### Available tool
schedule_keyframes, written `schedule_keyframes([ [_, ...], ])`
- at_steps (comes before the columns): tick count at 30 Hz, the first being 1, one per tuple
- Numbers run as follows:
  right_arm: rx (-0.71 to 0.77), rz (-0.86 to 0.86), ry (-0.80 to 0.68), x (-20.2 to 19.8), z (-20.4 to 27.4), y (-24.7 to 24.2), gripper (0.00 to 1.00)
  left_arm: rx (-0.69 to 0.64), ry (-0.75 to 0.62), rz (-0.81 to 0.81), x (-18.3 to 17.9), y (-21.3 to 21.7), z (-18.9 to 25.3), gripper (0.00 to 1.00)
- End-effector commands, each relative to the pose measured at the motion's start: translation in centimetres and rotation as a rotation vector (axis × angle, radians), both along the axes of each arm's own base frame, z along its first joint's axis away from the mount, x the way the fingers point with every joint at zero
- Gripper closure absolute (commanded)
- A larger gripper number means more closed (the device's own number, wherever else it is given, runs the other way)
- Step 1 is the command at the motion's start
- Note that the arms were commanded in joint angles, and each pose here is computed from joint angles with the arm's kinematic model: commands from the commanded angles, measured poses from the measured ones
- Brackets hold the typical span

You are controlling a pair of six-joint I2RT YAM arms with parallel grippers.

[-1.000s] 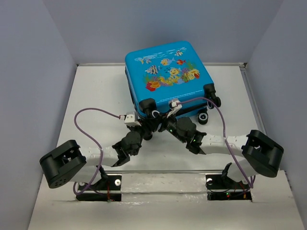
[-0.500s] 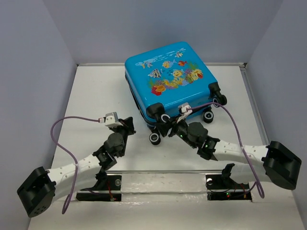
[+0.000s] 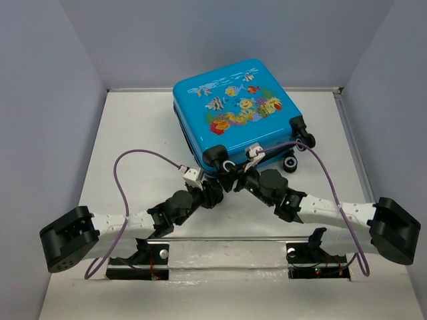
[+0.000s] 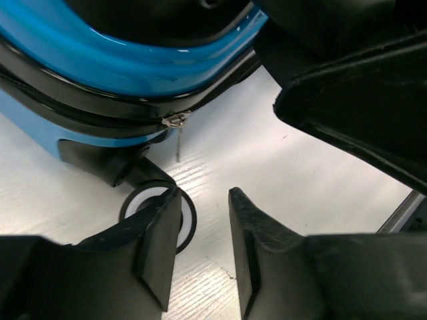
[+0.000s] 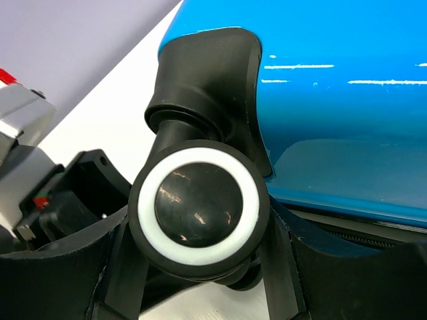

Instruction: Pack the luggage

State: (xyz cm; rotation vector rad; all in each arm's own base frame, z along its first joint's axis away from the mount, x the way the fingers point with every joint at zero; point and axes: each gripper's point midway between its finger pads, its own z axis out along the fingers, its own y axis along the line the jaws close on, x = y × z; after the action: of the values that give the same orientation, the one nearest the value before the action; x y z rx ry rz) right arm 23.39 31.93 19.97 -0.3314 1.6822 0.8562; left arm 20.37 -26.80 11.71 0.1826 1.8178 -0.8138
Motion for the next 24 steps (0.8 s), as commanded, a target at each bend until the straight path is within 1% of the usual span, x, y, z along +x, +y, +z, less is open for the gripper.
schedule_keyframes([
  [1, 0.168, 0.027, -0.103, 0.3, 7.0, 2.0, 0.93, -0.103, -0.077, -0.03, 0.4, -2.1, 3.8, 0.51],
  [2, 0.169, 0.032, -0.102, 0.3, 7.0, 2.1, 0.93, -0.103, -0.077, -0.018, 0.6, -2.0, 3.7, 0.46],
  [4, 0.167, 0.039, -0.099, 0.3, 6.8, 2.3, 0.93, -0.112, -0.087, -0.007, 0.9, -2.2, 4.1, 0.41],
  [7, 0.17, 0.049, -0.096, 0.3, 6.7, 2.6, 0.93, -0.094, -0.096, 0.023, 1.7, -2.5, 4.3, 0.4],
  [11, 0.18, 0.064, -0.096, 0.0, 6.7, 2.8, 0.93, -0.103, -0.084, 0.198, 3.7, -0.6, 4.0, 0.43],
  [14, 0.184, 0.081, -0.093, -0.3, 6.8, 2.9, 0.93, -0.12, -0.092, 0.254, 4.4, 0.0, 4.5, 0.47],
  [15, 0.185, 0.083, -0.092, -0.3, 6.8, 3.0, 0.93, -0.114, -0.098, 0.276, 4.7, 0.2, 4.4, 0.51],
  [18, 0.19, 0.089, -0.089, -0.3, 6.8, 3.1, 0.93, -0.103, -0.117, 0.283, 5.1, -0.3, 5.1, 0.54],
  [21, 0.184, 0.092, -0.086, -0.3, 6.7, 3.2, 0.93, -0.082, -0.119, 0.268, 4.6, -0.8, 4.9, 0.56],
  [24, 0.182, 0.091, -0.087, -0.2, 6.6, 3.3, 0.93, -0.04, -0.107, 0.261, 3.8, -0.6, 3.6, 0.58],
])
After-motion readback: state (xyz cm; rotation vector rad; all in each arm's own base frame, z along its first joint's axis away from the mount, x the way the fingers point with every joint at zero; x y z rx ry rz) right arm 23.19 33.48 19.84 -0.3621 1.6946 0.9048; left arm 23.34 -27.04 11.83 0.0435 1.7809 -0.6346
